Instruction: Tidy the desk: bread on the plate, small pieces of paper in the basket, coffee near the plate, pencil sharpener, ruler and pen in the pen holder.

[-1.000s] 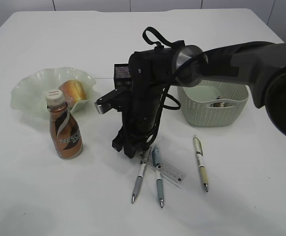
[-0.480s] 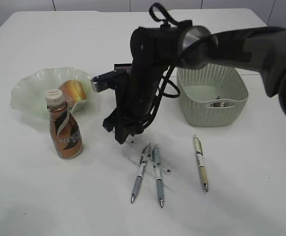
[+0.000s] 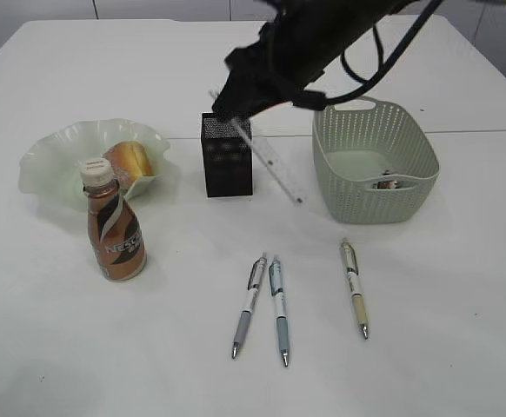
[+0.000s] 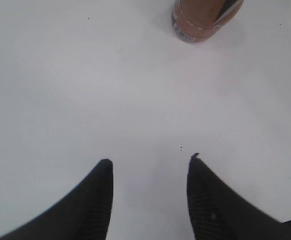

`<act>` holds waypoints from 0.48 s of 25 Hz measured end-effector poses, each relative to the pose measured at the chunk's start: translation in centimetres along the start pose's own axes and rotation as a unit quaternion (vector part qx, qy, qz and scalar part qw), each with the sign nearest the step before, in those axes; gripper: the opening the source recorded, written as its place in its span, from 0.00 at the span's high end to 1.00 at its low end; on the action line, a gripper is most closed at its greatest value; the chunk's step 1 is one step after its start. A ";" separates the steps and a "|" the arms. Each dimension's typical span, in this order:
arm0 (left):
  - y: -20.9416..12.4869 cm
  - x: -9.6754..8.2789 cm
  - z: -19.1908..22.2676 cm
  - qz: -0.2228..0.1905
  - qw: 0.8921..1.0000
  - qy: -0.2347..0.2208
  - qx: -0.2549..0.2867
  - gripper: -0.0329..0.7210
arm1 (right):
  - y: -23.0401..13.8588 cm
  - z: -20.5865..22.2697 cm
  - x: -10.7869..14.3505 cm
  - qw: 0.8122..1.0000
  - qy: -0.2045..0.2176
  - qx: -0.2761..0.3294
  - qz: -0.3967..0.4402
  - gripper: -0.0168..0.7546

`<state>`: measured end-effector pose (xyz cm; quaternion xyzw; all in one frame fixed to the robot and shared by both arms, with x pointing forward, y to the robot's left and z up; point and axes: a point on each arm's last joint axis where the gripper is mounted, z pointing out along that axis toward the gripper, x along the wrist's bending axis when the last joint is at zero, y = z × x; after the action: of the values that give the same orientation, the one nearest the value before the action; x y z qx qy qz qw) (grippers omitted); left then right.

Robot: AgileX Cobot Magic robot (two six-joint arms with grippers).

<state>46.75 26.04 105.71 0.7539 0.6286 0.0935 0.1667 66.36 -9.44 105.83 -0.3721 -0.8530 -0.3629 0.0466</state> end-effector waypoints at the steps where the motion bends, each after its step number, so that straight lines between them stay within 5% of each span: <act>1: 0.0 0.0 0.0 0.000 1.000 0.000 0.002 0.49 | 0.3 -1.3 -0.5 1.000 0.009 -0.025 0.000 0.64; 7: -0.2 0.0 0.0 -0.001 1.000 -0.002 0.009 0.49 | 1.7 -6.0 -2.8 0.981 0.074 -0.180 -0.023 0.64; 12: -0.3 -0.1 0.0 -0.002 1.000 -0.004 0.019 0.49 | 2.4 -7.0 -4.6 0.960 0.050 -0.267 -0.073 0.64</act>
<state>46.41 26.02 105.59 0.7563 0.6308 0.0783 0.1549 69.93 -15.70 110.77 -0.2893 -0.7464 -0.5982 -0.0381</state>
